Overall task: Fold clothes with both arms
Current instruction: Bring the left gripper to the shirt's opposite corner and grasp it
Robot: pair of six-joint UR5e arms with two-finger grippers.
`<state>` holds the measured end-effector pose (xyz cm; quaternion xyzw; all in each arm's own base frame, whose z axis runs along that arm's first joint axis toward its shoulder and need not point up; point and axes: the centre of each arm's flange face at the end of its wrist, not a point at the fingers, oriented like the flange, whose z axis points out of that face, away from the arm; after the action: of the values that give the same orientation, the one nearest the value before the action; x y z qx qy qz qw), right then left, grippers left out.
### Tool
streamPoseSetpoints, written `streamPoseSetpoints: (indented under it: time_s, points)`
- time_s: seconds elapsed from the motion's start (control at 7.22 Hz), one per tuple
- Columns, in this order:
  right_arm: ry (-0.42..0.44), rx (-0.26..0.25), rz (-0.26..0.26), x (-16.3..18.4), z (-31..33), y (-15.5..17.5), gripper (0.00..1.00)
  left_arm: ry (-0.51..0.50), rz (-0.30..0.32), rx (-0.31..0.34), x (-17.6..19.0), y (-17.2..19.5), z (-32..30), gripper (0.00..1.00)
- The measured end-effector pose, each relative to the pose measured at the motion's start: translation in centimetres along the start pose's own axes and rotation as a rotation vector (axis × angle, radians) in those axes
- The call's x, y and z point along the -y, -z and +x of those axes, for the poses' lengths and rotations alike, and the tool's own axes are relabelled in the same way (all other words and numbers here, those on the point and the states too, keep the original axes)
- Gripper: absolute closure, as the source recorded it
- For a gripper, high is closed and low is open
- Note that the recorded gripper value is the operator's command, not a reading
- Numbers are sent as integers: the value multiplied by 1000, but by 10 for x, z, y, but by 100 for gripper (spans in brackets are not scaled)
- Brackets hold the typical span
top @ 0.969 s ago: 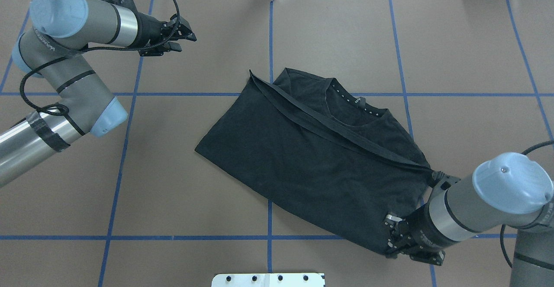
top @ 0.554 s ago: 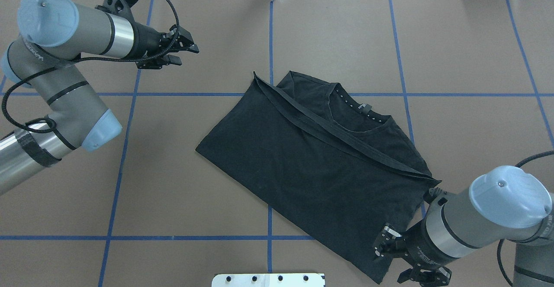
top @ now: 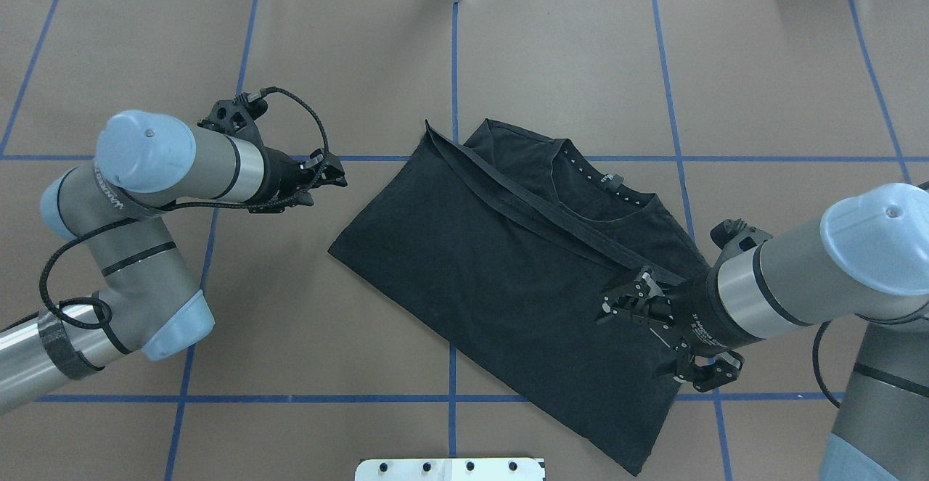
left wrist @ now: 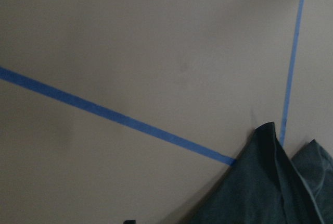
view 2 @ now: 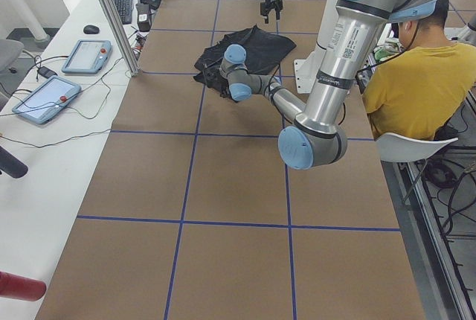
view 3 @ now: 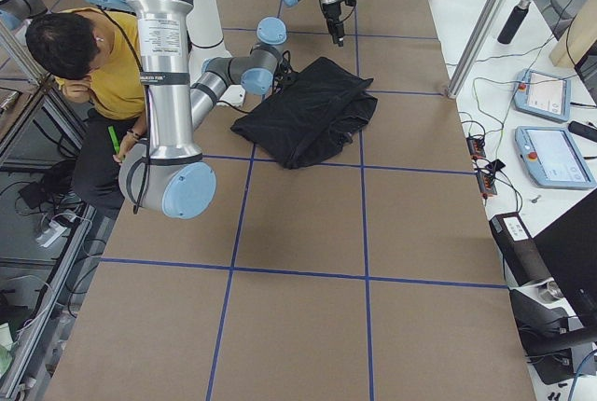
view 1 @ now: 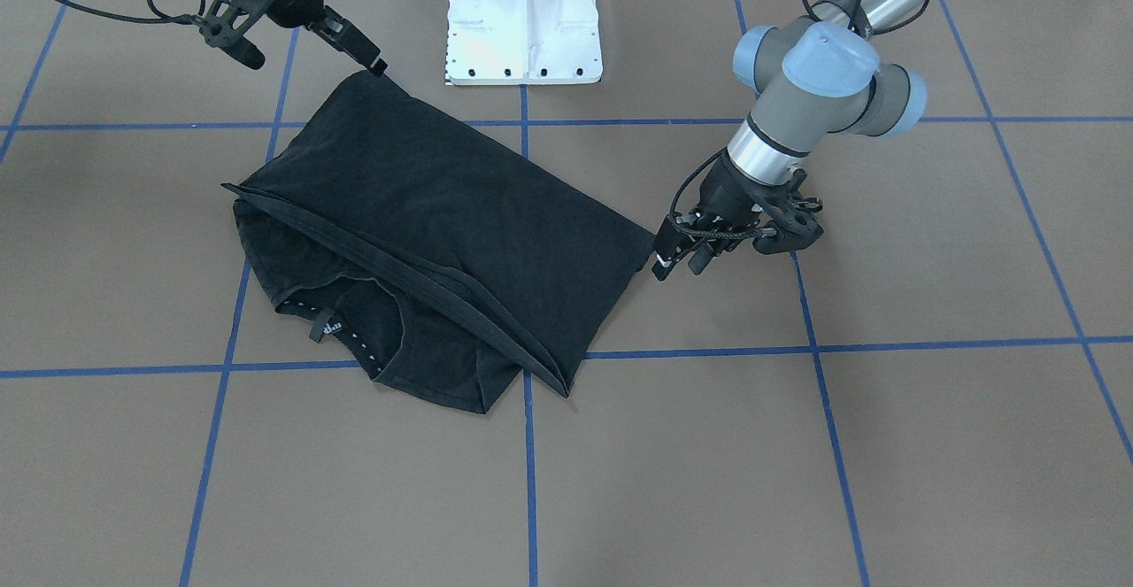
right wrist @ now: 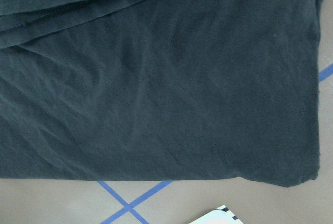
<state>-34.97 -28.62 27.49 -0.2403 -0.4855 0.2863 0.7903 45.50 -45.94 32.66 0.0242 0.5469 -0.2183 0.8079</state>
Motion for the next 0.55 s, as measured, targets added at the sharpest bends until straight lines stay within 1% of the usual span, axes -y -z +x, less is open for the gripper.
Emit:
streamPoseSetpoints:
  time_s: [0.28, 0.55]
  points:
    - [5, 19, 26, 4, -6, 1, 0, 13, -22, 37, -31, -20, -11, 31]
    - [1, 18, 38, 8, -7, -1, 0, 14, -19, 70, -42, -30, -15, 33]
